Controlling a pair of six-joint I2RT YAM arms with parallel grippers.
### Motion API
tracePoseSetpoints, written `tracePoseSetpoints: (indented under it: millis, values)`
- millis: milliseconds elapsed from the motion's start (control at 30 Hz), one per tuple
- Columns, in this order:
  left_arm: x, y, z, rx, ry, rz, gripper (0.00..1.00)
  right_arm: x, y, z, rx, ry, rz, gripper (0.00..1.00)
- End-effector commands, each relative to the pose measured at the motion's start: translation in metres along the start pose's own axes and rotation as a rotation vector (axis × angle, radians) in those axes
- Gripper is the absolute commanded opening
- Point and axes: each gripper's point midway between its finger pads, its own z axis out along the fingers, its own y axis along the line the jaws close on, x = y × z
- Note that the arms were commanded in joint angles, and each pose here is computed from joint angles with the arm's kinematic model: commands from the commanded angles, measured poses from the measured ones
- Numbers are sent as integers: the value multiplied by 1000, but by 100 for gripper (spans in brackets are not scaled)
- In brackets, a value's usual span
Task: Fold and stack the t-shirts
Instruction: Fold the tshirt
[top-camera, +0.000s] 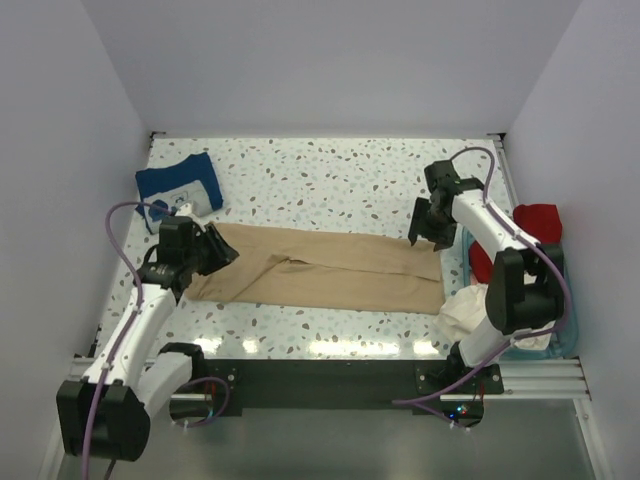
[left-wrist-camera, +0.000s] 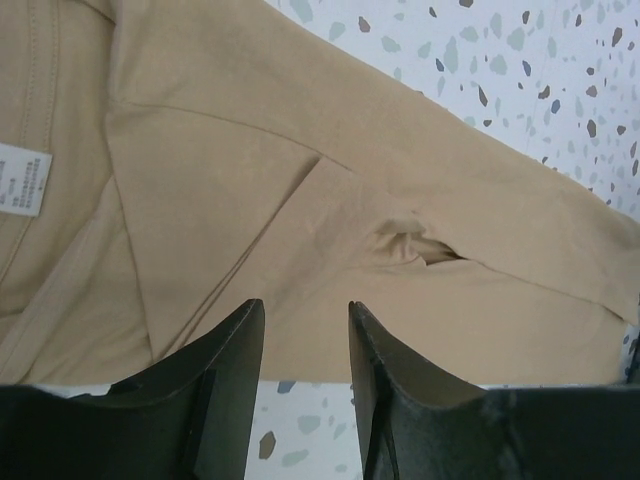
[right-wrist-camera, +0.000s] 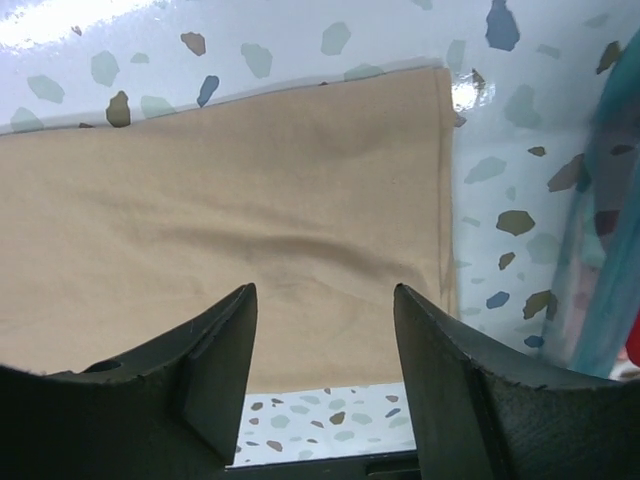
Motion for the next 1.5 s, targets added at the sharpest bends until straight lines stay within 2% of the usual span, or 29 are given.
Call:
tracePoseSetpoints:
  millis: [0,233,467,933,1067,1267,1467]
  values:
    - [-31,-24,22,112,-97,-1,44,9,11,18,-48,38,18,60]
    - [-39,-28,64,122,-85,20,43,27,6,30,-40,80,19,59]
    - [-25,-42,96,130,-42,67,43,33,6,39,-37,106,25,58]
    - [-16,-25,121,0,-44,110,43,35,8,42,-47,114,24,58]
    - [-9,-23,126,9,-26,115,42,38,7,45,-44,124,27,58]
    - [8,-29,136,33,26,112,34,37,8,45,-45,125,27,58]
    - [8,-29,135,13,27,117,20,36,7,43,-40,122,22,58]
